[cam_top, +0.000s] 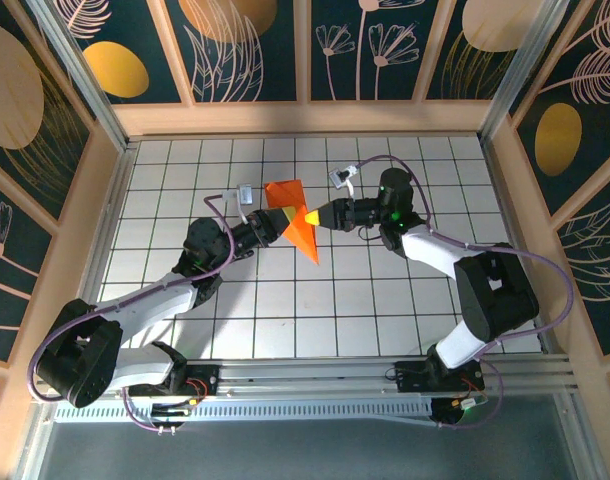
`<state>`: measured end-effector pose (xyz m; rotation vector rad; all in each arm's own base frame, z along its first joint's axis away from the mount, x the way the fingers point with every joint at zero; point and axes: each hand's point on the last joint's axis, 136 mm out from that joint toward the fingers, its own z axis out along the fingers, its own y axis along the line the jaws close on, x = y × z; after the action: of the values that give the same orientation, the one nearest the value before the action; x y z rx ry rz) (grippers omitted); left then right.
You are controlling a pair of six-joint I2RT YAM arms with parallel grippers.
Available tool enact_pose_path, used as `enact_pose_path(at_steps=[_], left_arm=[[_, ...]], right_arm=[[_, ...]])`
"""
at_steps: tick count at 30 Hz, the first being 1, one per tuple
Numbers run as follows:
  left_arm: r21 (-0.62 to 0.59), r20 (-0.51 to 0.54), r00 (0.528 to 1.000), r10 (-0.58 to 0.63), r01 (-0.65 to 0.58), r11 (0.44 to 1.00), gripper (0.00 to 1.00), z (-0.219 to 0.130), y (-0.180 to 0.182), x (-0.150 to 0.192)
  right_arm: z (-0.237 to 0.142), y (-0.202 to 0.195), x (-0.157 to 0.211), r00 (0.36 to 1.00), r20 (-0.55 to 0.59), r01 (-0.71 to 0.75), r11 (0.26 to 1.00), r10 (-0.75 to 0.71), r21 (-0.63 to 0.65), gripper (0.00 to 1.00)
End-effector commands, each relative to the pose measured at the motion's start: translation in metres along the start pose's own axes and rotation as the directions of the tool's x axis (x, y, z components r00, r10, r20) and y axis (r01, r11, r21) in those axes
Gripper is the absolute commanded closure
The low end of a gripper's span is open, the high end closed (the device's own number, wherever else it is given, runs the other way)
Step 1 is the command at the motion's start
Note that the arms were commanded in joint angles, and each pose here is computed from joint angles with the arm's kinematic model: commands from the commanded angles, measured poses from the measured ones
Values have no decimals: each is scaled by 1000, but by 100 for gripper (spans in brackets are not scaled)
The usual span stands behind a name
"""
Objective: Fold a paper plane with a square sheet of paper (fold left side to right side)
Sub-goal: Turn over the paper at the center of the table.
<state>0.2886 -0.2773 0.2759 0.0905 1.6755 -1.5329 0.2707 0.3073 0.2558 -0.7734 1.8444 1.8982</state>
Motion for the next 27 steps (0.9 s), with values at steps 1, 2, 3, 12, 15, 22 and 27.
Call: enact_pose_path(at_steps=[1, 2, 3, 12, 15, 22, 27], left_arm=[[32, 33, 999, 35, -36, 999, 74, 1, -12, -12], [32, 31, 999, 35, -36, 999, 74, 1, -12, -11], [32, 31, 999, 35, -36, 999, 74, 2, -12, -12], [20, 26, 999, 32, -33, 999, 76, 2, -8, -10], [12, 26, 999, 32, -33, 999, 77, 2, -7, -9], [0, 27, 999, 31, -31, 1000, 83, 2, -4, -9], [-4, 29, 999, 31, -31, 1000, 90, 2, -3, -10]], right_arm=[[-1, 14, -12, 997, 21, 77, 997, -77, -4, 100], [-1, 13, -12, 997, 24, 76, 997, -76, -1, 100], [-2, 14, -14, 997, 28, 78, 997, -78, 1, 100], [-6, 12, -14, 997, 40, 72, 997, -73, 15, 100], [-7, 11, -14, 997, 43, 69, 997, -69, 18, 100], [-7, 11, -15, 997, 45, 69, 997, -70, 19, 100], [-8, 11, -15, 996, 48, 71, 997, -73, 26, 96]])
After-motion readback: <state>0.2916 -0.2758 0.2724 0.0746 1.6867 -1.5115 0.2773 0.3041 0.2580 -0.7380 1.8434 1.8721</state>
